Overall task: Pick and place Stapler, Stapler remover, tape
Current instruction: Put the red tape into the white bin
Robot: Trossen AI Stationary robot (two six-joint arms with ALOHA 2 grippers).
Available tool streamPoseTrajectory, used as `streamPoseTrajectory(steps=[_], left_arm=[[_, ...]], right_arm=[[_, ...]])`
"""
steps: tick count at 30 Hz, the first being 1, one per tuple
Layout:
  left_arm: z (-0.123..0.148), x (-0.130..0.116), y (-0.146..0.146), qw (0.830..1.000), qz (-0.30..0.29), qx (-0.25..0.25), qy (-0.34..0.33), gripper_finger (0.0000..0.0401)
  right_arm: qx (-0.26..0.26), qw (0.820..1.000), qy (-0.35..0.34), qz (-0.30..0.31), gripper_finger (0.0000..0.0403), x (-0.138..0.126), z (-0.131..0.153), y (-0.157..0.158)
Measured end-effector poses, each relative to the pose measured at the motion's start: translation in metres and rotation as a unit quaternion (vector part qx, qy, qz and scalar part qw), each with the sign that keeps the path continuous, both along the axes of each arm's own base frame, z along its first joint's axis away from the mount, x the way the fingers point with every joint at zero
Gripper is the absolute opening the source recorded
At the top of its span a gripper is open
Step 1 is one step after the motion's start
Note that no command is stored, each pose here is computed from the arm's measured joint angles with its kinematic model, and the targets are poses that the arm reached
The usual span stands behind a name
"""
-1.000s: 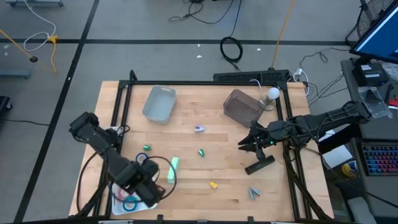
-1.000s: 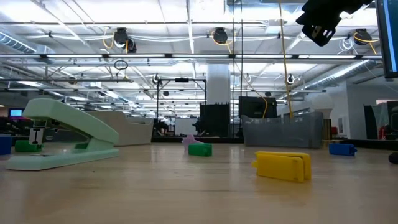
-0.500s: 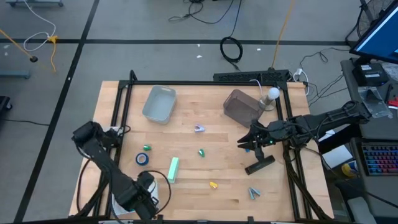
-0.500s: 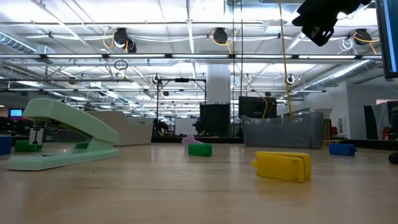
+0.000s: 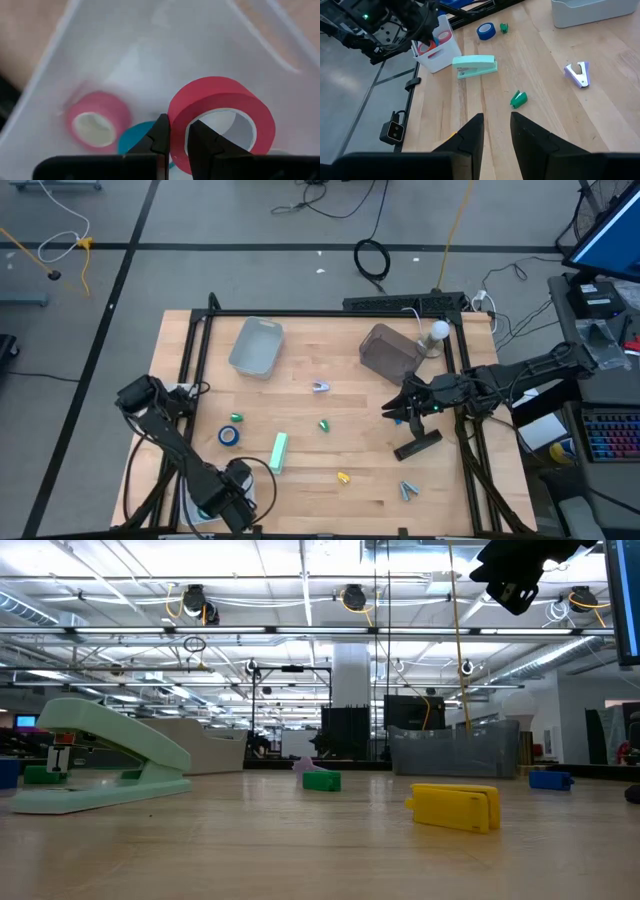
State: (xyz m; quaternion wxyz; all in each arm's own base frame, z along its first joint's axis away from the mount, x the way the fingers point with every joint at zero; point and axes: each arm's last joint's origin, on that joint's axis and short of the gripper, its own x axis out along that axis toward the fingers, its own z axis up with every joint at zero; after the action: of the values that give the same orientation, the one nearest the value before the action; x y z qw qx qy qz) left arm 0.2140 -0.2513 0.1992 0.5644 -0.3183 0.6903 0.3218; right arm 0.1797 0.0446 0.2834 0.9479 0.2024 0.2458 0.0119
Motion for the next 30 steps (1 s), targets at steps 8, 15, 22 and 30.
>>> streamPoseTrajectory(steps=[8,15,22,30], left_arm=[[-0.011,0.0036,0.0042,1.0,0.007,-0.004,-0.013,0.0037],[-0.0112,0.0073,0.0052,0.999,-0.006,0.005,-0.04,0.005],[-0.0112,0.0072,0.0053,0.999,-0.006,0.006,-0.04,0.0058],[-0.0112,0.0073,0.0052,0.999,-0.006,0.006,-0.04,0.0061]], right_arm=[[0.0,1.0,0.0,0.0,0.0089,0.0,0.0001,0.0],[0.0,1.0,-0.001,0.0,0.0089,0.0001,0.0002,0.0],[0.0,1.0,-0.001,0.0,0.0089,0.0001,0.0002,0.0],[0.0,1.0,-0.001,0.0,0.0089,0.0001,0.0002,0.0]])
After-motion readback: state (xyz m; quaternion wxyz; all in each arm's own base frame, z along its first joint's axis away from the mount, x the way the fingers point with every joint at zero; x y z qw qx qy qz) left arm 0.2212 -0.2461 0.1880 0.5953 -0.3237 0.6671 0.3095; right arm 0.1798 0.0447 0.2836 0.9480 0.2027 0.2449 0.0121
